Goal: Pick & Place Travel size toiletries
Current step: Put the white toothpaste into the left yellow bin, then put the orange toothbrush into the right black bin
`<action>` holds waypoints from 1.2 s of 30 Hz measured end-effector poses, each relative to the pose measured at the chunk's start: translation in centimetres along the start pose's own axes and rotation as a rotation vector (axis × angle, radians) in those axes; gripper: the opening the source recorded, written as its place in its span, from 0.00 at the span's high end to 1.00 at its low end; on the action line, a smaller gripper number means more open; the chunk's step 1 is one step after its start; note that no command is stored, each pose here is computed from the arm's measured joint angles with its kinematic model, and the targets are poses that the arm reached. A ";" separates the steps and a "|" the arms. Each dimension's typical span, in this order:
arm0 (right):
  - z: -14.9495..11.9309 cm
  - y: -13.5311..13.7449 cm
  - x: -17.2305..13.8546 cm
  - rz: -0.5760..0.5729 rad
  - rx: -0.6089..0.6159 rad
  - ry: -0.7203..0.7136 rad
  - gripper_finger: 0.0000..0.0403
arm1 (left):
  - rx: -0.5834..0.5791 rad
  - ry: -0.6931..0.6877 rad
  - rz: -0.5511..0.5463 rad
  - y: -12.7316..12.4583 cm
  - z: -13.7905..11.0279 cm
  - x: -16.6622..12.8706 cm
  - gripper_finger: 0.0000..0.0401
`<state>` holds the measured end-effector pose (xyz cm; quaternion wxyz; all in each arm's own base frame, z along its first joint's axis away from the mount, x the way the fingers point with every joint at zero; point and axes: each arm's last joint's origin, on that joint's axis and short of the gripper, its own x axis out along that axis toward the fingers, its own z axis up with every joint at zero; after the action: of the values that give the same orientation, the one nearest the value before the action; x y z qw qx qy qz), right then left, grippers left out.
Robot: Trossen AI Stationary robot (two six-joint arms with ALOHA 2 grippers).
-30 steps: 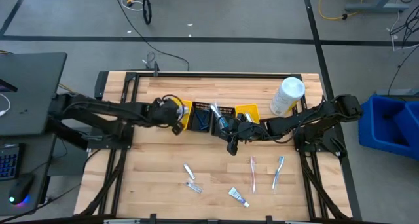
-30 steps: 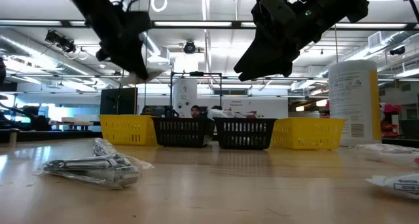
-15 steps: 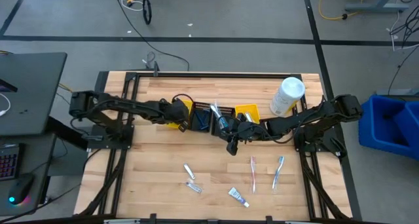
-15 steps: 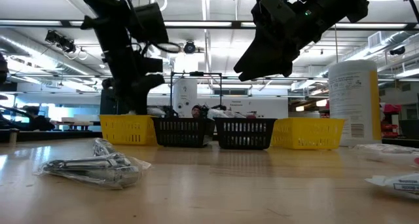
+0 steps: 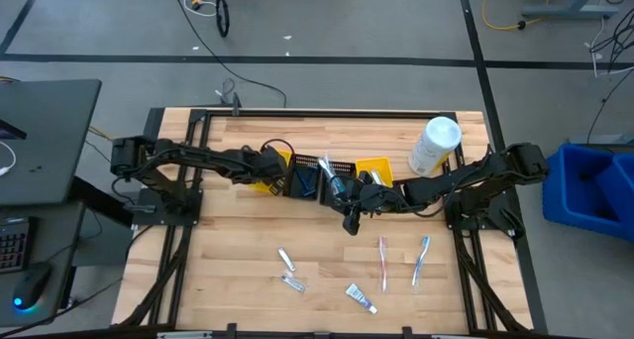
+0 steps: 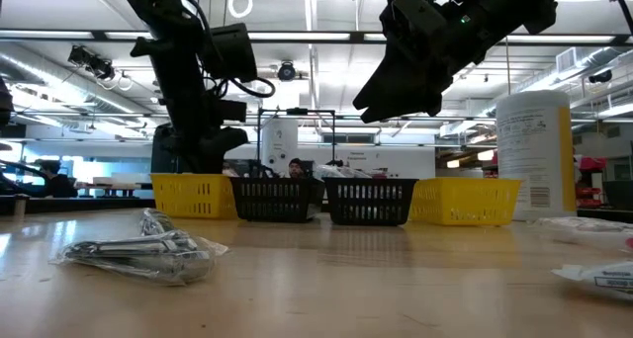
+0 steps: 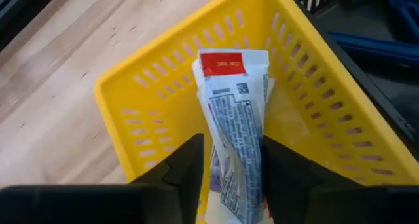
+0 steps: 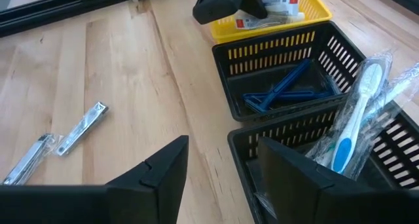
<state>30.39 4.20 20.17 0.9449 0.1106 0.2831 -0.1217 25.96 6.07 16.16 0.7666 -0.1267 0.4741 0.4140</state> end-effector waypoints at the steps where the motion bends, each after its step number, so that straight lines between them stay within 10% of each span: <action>1: 0.0 0.0 0.0 0.000 0.000 0.000 0.52 | 0.013 0.000 0.000 0.0 0.0 0.0 0.62; 15: 0.1 0.0 0.0 0.005 0.005 -0.012 0.56 | 0.080 -0.142 -0.167 -0.6 3.3 -5.3 0.60; 36: -2.3 1.3 -1.1 -0.010 0.153 0.178 0.47 | 0.169 -0.200 -0.321 -3.2 1.0 -9.2 0.64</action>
<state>28.69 6.20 19.12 0.9041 0.1913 0.3566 -0.1371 27.14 -0.07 23.67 0.8740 -0.0942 0.4022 0.2560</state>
